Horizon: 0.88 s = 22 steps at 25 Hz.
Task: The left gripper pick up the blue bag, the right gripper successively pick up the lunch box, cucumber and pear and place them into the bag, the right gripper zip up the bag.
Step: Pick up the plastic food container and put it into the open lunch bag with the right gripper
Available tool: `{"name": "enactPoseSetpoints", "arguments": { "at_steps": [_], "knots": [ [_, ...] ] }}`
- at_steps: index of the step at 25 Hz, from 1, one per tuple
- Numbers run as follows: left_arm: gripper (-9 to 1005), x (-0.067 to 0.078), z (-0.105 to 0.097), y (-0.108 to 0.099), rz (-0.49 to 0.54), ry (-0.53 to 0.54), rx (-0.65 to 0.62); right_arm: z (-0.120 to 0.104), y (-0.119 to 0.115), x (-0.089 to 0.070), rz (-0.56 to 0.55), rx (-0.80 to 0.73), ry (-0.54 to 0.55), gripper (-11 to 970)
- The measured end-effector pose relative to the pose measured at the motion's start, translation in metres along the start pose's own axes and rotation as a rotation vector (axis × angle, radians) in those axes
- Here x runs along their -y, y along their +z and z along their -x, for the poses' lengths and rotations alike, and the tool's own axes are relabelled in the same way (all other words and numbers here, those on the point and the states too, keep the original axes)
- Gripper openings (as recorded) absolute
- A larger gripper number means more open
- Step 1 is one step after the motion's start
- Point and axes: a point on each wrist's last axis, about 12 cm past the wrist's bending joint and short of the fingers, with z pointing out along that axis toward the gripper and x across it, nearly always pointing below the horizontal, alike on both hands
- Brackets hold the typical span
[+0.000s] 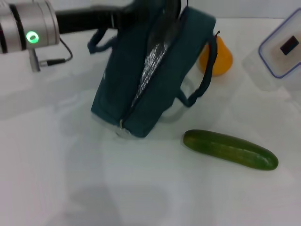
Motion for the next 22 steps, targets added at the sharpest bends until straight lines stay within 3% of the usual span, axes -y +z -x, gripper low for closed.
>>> {"name": "enactPoseSetpoints", "arguments": {
  "at_steps": [8,16,22],
  "knots": [
    [46,-0.004,-0.021,0.014,0.07,-0.029,-0.085,0.01,0.009,-0.017,0.14,-0.008,-0.059,96],
    [45,-0.024,-0.032,-0.01,0.191,-0.082,0.001,0.022,0.021,-0.033,0.264,0.017,-0.09,96],
    [44,-0.035,-0.043,-0.021,0.227,-0.103,0.025,0.031,0.036,-0.044,0.337,-0.007,-0.065,96]
  ]
}}
